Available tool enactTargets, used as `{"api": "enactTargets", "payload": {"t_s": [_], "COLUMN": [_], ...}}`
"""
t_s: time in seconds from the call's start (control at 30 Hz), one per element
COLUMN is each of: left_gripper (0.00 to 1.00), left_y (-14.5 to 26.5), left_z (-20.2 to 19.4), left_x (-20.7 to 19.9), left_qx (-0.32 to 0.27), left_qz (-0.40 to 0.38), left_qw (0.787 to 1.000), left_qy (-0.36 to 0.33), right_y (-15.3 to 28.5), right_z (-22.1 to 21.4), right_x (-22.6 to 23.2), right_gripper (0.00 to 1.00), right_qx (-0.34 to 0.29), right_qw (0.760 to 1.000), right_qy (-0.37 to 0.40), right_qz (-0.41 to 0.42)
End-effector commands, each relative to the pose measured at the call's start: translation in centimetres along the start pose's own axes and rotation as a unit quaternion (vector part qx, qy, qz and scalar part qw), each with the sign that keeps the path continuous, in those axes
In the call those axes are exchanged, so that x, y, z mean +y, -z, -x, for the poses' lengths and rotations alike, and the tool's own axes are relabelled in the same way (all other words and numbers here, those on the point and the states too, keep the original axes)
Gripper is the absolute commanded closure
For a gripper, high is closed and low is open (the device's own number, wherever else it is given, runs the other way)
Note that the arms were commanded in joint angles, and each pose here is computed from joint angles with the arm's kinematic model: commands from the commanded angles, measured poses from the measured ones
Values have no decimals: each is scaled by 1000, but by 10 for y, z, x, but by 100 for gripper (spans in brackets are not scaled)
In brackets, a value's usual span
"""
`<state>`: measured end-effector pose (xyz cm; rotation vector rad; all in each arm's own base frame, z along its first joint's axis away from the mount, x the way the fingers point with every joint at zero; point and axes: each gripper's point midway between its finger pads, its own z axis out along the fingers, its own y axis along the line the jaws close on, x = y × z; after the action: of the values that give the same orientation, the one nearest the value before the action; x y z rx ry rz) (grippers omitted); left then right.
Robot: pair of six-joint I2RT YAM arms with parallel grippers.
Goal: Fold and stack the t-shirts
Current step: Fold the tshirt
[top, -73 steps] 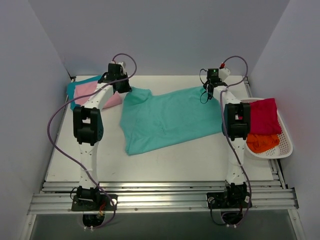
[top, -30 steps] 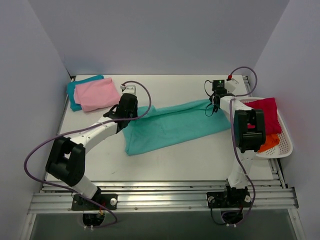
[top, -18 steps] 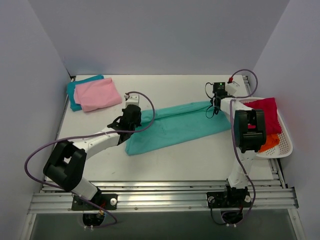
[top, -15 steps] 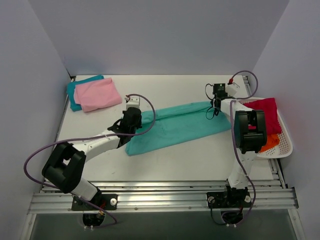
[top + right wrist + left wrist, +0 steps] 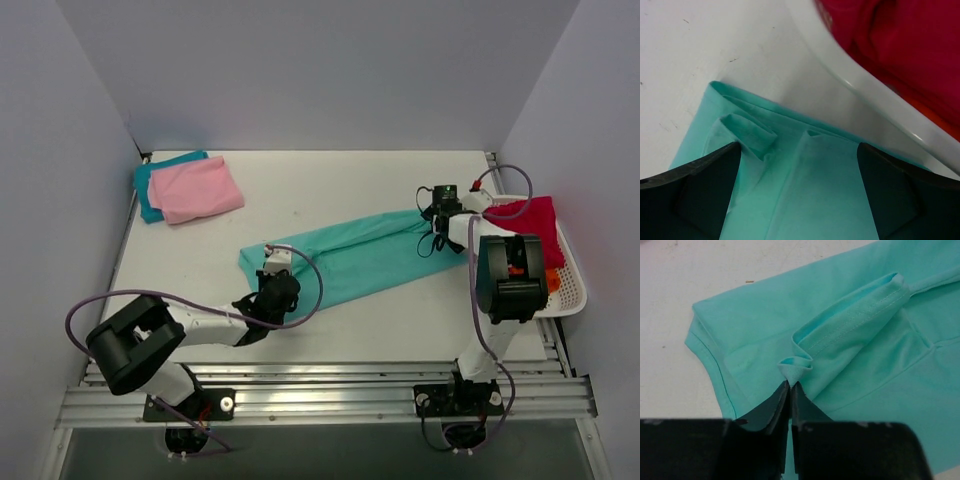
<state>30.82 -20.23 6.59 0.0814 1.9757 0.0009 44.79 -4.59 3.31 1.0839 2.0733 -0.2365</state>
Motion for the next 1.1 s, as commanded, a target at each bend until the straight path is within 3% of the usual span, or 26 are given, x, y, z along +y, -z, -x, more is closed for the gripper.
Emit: {"api": "enactTargets", "payload": {"t_s": [0.0, 0.03, 0.07, 0.2, 0.37, 0.47, 0.57, 0.6, 0.7, 0.77, 0.93, 1.07], "left_gripper": [82, 77, 52, 6, 6, 6, 6, 6, 6, 0, 23, 49], "left_y": [22, 26, 30, 52, 69, 73, 60, 50, 21, 8, -28, -47], "left_z": [29, 29, 32, 51, 82, 101, 119, 116, 127, 136, 147, 144], "left_x": [12, 14, 15, 22, 27, 29, 27, 24, 23, 20, 29, 30], "left_qx": [-104, -108, -116, -156, -194, -212, -221, -214, -211, -208, -194, -183], "left_qz": [61, 66, 70, 68, 50, 49, 51, 54, 57, 51, 30, 25], "left_qw": [990, 989, 987, 979, 970, 966, 965, 968, 969, 968, 969, 972], "left_qy": [79, 79, 83, 116, 135, 142, 136, 122, 117, 130, 153, 148], "right_y": [20, 27, 30, 44, 63, 72, 72, 71, 59, 44, 16, 3], "right_z": [16, 21, 21, 33, 58, 64, 64, 63, 56, 43, 27, 14], "right_x": [-30, -29, -30, -31, -8, 20, 52, 61, 87, 98, 123, 126], "right_gripper": [0, 0, 0, 0, 2, 11, 38, 62, 100, 100, 100, 100], "right_qx": [-34, -41, -42, -54, -73, -80, -77, -76, -66, -53, -36, -20], "right_qw": [998, 997, 997, 996, 994, 991, 988, 988, 988, 990, 992, 993], "right_qy": [-53, -62, -64, -69, -83, -79, -74, -69, -53, -37, -14, -6], "right_qz": [-28, -17, -15, -8, 24, 68, 110, 119, 129, 126, 122, 117]}}
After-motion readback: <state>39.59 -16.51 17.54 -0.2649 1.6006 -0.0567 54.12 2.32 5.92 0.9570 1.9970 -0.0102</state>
